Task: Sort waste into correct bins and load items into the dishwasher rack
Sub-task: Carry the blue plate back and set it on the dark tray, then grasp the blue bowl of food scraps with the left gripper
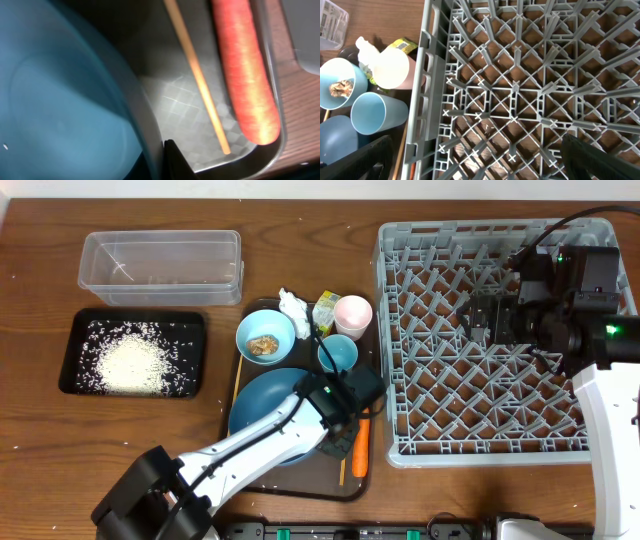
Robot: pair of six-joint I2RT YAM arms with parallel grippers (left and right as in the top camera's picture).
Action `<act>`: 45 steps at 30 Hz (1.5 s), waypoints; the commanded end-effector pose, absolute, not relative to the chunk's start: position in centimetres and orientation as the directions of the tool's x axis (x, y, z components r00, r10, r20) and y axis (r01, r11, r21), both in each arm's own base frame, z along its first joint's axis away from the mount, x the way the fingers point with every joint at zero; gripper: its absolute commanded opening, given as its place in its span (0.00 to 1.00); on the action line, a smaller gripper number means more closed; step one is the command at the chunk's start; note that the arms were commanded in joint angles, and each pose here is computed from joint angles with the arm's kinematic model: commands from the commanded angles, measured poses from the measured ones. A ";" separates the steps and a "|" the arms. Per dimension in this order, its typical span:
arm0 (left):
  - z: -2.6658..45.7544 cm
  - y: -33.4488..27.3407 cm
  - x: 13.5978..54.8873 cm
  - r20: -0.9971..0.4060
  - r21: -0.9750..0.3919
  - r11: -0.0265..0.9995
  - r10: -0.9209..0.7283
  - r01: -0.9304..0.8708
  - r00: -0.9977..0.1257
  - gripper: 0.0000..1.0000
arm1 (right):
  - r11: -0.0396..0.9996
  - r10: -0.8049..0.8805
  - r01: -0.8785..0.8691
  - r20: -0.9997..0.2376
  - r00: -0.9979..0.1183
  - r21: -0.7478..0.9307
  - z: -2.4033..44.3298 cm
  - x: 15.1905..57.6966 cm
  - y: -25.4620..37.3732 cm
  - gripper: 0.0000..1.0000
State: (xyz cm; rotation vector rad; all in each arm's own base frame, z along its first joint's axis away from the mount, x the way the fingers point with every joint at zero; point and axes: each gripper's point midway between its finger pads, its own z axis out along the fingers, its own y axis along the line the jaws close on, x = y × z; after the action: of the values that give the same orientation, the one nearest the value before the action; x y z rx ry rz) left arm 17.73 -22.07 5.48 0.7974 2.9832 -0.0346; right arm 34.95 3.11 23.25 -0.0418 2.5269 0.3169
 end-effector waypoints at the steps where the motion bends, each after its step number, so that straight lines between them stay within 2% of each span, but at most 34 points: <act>1: 5.5 -22.0 17.6 -0.066 0.012 0.863 0.505 0.505 -0.861 0.33 | 0.973 0.035 -0.104 -0.576 -0.817 0.207 23.8 35.3 2.8 0.99; 3: 5.5 -22.2 17.3 -0.057 -0.004 0.862 0.507 0.508 -0.860 0.56 | 0.973 0.035 -0.103 -0.576 -0.817 0.206 23.8 35.3 2.8 0.99; 5: 5.5 -22.4 16.9 -0.046 -0.027 0.861 0.507 0.509 -0.861 0.70 | 0.975 0.036 -0.097 -0.576 -0.817 0.198 23.8 35.3 2.6 0.99; 7: 5.5 -22.6 16.6 -0.034 -0.044 0.860 0.507 0.509 -0.861 0.74 | 0.976 0.036 -0.095 -0.575 -0.817 0.195 23.8 35.3 2.5 0.99; 13: 7.7 -22.7 16.4 -0.029 -0.056 0.859 0.508 0.509 -0.861 0.75 | 0.976 0.036 -0.095 -0.576 -0.817 0.196 23.8 35.3 2.5 0.99; 18: 11.6 -22.7 18.7 -0.171 -0.016 0.867 0.489 0.498 -0.855 0.75 | 0.976 0.036 -0.095 -0.575 -0.817 0.196 23.8 35.3 2.5 0.99; 23: 15.0 -19.2 24.3 -0.384 0.146 0.916 0.401 0.374 -0.832 0.82 | 0.976 0.036 -0.095 -0.575 -0.817 0.196 23.8 35.3 2.5 0.99; 29: 16.1 -17.4 32.9 -0.546 0.170 0.931 0.363 0.324 -0.755 0.82 | 0.976 0.036 -0.095 -0.575 -0.817 0.196 23.8 35.3 2.5 0.99; 32: 15.4 -17.5 35.9 -0.579 0.167 0.918 0.387 0.360 -0.717 0.82 | 0.976 0.036 -0.095 -0.574 -0.818 0.196 23.8 35.3 2.5 0.99; 34: 14.3 -17.2 37.1 -0.575 0.147 0.926 0.366 0.348 -0.732 0.82 | 0.976 0.036 -0.095 -0.574 -0.818 0.196 23.8 35.3 2.5 0.99; 40: 8.7 -15.1 38.2 -0.457 0.106 0.941 0.332 0.321 -0.825 0.81 | 0.977 0.036 -0.093 -0.576 -0.817 0.193 23.8 35.3 2.5 0.99; 45: 5.5 -15.1 38.4 -0.403 0.085 0.942 0.330 0.324 -0.854 0.78 | 0.977 0.036 -0.094 -0.578 -0.815 0.193 23.8 35.4 2.5 0.99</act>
State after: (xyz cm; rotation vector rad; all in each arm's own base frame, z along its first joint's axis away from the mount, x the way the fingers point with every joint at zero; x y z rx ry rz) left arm 38.22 -14.44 6.25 0.4392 2.6654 0.0581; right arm 35.03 2.91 23.24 -0.0370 2.5263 0.3018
